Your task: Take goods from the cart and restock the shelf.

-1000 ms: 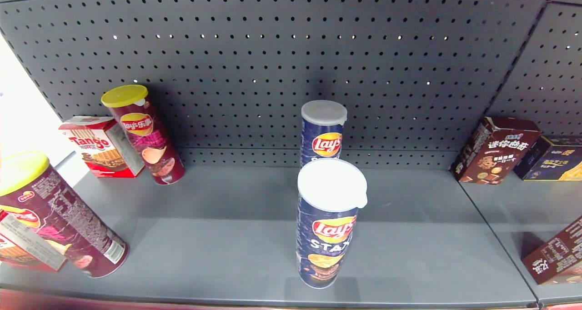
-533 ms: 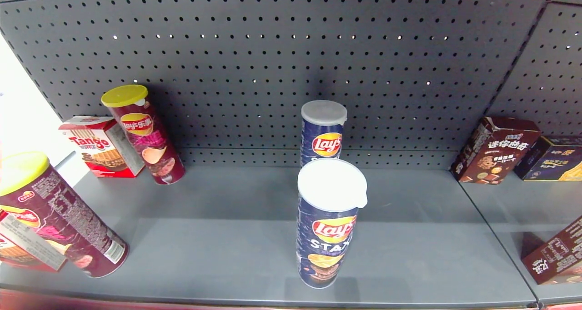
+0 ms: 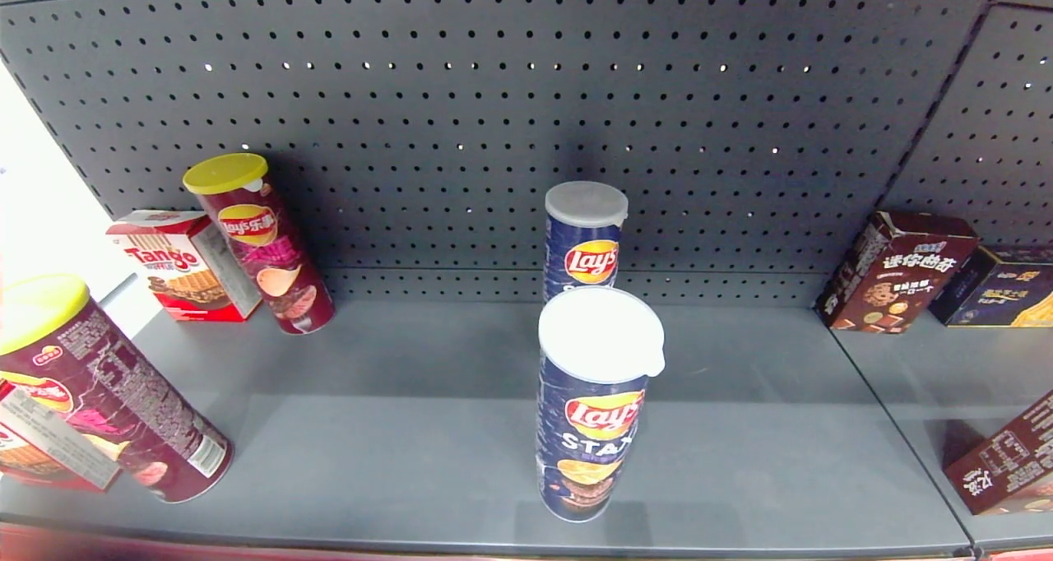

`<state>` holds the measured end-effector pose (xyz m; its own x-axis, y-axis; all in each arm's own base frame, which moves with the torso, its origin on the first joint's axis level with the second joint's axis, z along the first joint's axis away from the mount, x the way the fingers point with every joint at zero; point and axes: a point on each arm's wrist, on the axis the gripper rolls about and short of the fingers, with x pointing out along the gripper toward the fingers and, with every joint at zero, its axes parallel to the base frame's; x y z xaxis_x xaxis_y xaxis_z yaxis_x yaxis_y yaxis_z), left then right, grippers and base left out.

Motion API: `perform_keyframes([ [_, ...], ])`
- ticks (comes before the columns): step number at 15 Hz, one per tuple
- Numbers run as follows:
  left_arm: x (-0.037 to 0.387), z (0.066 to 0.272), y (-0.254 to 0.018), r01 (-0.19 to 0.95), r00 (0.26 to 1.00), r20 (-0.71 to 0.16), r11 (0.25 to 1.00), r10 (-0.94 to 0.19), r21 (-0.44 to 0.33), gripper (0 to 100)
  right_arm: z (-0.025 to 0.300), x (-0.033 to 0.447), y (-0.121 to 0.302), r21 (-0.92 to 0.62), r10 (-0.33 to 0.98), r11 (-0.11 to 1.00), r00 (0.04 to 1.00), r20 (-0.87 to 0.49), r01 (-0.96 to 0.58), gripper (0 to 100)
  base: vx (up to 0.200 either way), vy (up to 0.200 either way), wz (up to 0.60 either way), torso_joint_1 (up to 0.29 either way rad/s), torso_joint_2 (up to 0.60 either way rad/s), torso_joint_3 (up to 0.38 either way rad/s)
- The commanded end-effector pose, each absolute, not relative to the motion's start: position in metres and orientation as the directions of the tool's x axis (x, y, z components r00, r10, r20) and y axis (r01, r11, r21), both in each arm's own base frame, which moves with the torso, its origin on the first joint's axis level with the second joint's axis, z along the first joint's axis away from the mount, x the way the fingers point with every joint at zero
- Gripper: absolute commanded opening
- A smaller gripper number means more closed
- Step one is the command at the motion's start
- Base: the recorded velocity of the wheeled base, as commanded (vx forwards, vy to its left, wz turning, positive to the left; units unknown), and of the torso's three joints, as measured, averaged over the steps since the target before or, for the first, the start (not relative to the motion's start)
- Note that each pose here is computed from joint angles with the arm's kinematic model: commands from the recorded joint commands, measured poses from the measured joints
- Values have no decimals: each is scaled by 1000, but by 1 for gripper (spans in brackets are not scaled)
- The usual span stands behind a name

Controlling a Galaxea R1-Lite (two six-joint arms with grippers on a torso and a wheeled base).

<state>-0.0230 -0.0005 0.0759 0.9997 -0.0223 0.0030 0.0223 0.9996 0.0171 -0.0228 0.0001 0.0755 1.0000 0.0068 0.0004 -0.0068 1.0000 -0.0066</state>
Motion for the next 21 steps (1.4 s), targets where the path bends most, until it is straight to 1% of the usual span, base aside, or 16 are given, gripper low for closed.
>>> perform_keyframes([
  [1,-23,76,-1,21,1000,2,1000,-21,17,100,75,-23,0,-6,8,1000,1000,0,-8,100,0,0,0,0,0,0],
  [4,-23,76,-1,21,1000,2,1000,-21,17,100,76,-23,0,-6,9,1000,1000,2,-9,100,0,0,0,0,0,0],
  [5,-23,75,-1,21,1000,0,1000,-21,17,100,75,-23,0,-8,11,1000,1000,0,-11,100,0,0,-600,2,2,-2],
  [20,-23,76,-1,21,1000,2,1000,-21,22,100,75,-23,0,-8,11,1000,1000,0,-11,100,0,0,0,0,0,0],
  [21,-23,76,-1,21,1000,2,1000,-21,22,100,75,-23,0,-8,11,1000,1000,0,-11,100,-200,200,0,7,12,2],
])
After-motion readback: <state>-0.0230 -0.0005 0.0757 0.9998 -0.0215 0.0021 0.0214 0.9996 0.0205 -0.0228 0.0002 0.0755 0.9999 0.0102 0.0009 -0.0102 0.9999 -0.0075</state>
